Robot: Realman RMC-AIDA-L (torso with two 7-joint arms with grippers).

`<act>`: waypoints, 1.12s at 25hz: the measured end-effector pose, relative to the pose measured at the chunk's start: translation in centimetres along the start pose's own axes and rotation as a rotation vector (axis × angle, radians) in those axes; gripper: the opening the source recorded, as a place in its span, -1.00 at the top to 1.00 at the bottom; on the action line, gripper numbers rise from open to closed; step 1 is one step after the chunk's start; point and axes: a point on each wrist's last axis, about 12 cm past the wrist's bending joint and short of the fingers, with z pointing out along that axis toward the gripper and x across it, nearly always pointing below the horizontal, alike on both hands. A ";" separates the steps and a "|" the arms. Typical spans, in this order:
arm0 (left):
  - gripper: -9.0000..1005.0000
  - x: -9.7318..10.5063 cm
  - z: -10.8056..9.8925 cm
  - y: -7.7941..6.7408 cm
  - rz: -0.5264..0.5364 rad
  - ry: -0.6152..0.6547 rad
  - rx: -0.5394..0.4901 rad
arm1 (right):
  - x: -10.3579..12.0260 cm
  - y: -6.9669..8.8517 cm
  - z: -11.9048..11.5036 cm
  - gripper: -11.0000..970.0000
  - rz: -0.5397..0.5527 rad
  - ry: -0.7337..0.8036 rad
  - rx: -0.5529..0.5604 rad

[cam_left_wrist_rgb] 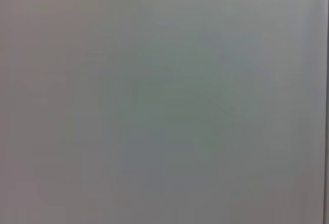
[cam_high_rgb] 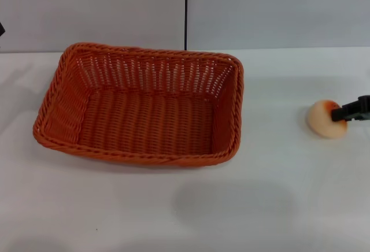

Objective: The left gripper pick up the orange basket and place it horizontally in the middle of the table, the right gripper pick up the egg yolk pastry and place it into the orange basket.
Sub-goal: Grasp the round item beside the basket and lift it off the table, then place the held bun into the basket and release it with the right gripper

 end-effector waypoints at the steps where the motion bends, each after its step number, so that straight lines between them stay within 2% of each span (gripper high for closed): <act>1: -0.34 0.0 0.0 0.0 0.000 0.000 0.000 | 0.0 0.0 0.0 0.42 0.000 0.000 0.000; 7: -0.33 0.2 -0.1 -0.1 -0.004 0.006 -0.002 | -1.0 1.9 -2.9 0.61 -0.048 -0.078 -0.115; 14: -0.33 0.4 0.0 -0.2 -0.016 0.005 0.000 | -1.7 3.9 -3.9 0.76 -0.098 -0.094 -0.195; 15: -0.33 0.5 0.1 -0.2 -0.019 0.004 0.001 | -2.3 4.9 -3.7 0.78 -0.132 -0.097 -0.222; 16: -0.33 0.5 0.1 -0.2 -0.019 0.004 0.001 | -2.3 4.9 -3.7 0.80 -0.132 -0.097 -0.222; 19: -0.33 0.5 0.2 -0.3 -0.019 0.003 0.004 | -3.6 7.0 -2.6 0.84 -0.190 -0.078 -0.274; 20: -0.33 0.5 0.2 -0.3 -0.020 0.003 0.004 | -4.4 8.4 -1.7 0.85 -0.231 -0.065 -0.309; 21: -0.33 0.5 0.2 -0.3 -0.020 0.003 0.004 | -4.4 8.4 -1.7 0.85 -0.231 -0.065 -0.309; 22: -0.33 0.5 0.2 -0.3 -0.020 0.003 0.004 | -5.2 10.3 -0.6 0.85 -0.288 -0.048 -0.341; 23: -0.33 0.7 0.2 -0.4 -0.030 0.007 0.003 | -5.6 11.1 0.0 0.85 -0.312 -0.040 -0.352; 24: -0.33 0.7 0.2 -0.4 -0.030 0.007 0.003 | -5.6 11.1 0.0 0.85 -0.312 -0.040 -0.352; 25: -0.33 0.8 0.2 -0.4 -0.033 0.007 0.002 | -6.2 12.6 1.1 0.85 -0.348 -0.019 -0.377; 26: -0.33 0.9 0.1 -0.4 -0.036 0.007 0.001 | -6.2 12.6 1.1 0.85 -0.348 -0.019 -0.377; 27: -0.33 0.9 0.1 -0.4 -0.036 0.007 0.001 | -6.6 13.8 2.4 0.85 -0.374 0.005 -0.401; 28: -0.33 1.0 0.1 -0.4 -0.037 0.008 0.000 | -6.6 13.8 2.4 0.85 -0.374 0.005 -0.401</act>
